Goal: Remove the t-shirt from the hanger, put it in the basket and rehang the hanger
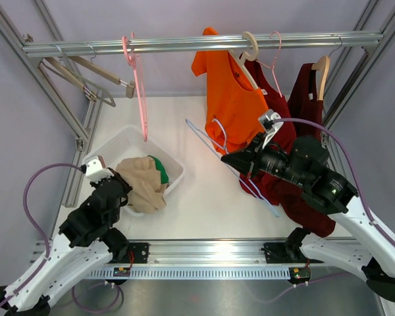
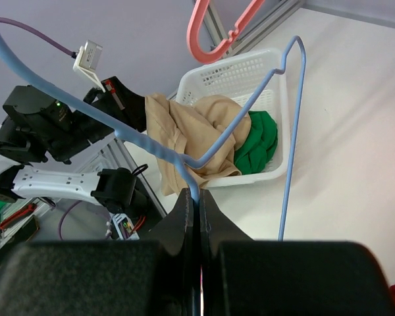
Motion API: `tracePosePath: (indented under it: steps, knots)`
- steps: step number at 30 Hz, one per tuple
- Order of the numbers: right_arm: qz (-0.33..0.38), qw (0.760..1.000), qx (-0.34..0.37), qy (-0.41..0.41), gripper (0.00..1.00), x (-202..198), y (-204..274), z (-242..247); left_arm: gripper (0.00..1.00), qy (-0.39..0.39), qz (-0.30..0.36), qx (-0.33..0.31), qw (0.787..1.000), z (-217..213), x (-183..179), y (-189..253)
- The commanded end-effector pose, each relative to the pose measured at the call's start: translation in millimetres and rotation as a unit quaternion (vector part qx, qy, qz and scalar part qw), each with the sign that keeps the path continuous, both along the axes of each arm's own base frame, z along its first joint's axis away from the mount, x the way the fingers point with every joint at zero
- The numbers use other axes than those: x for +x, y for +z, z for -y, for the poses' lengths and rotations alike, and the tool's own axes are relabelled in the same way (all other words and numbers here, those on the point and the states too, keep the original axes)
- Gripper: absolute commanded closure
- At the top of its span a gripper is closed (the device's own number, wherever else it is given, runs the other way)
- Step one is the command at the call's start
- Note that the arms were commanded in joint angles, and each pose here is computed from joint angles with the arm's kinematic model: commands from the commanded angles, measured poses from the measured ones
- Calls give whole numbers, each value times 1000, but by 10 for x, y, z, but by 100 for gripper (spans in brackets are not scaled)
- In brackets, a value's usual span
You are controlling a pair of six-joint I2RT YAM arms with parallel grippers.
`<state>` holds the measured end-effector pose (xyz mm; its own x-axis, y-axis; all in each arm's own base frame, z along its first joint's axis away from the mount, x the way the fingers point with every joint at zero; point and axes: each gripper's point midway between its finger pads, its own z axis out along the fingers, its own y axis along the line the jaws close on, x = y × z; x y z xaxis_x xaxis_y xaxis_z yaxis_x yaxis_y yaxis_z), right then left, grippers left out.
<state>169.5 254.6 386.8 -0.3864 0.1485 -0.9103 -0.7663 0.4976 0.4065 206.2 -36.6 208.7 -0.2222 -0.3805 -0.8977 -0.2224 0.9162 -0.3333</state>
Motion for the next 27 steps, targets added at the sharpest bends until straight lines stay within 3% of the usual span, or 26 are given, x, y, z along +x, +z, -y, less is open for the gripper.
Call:
tracePosePath:
  steps: [1,5,11,18,21,24,25,27]
  knots:
    - [52,998,36,10,100,-18,402,-42,100,100,55,-38,993,-161,175,215]
    - [53,998,3,-20,100,195,408,-149,100,109,45,-18,993,-37,483,255]
    - [59,997,-5,-48,100,462,495,-299,100,154,54,-70,984,-482,858,199]
    - [64,994,-24,-86,100,891,551,-560,100,91,82,-132,984,-525,1349,678]
    - [76,991,-26,-110,100,1098,627,-652,100,90,33,-122,988,-516,1512,477]
    - [74,991,-30,-110,100,1242,676,-810,85,95,-11,-141,985,-546,1595,76]
    - [74,991,-28,-111,100,1280,695,-850,65,95,-19,-148,984,-534,1584,-4]
    - [77,989,-20,-124,100,1414,763,-932,41,95,-11,-158,983,-526,1530,16]
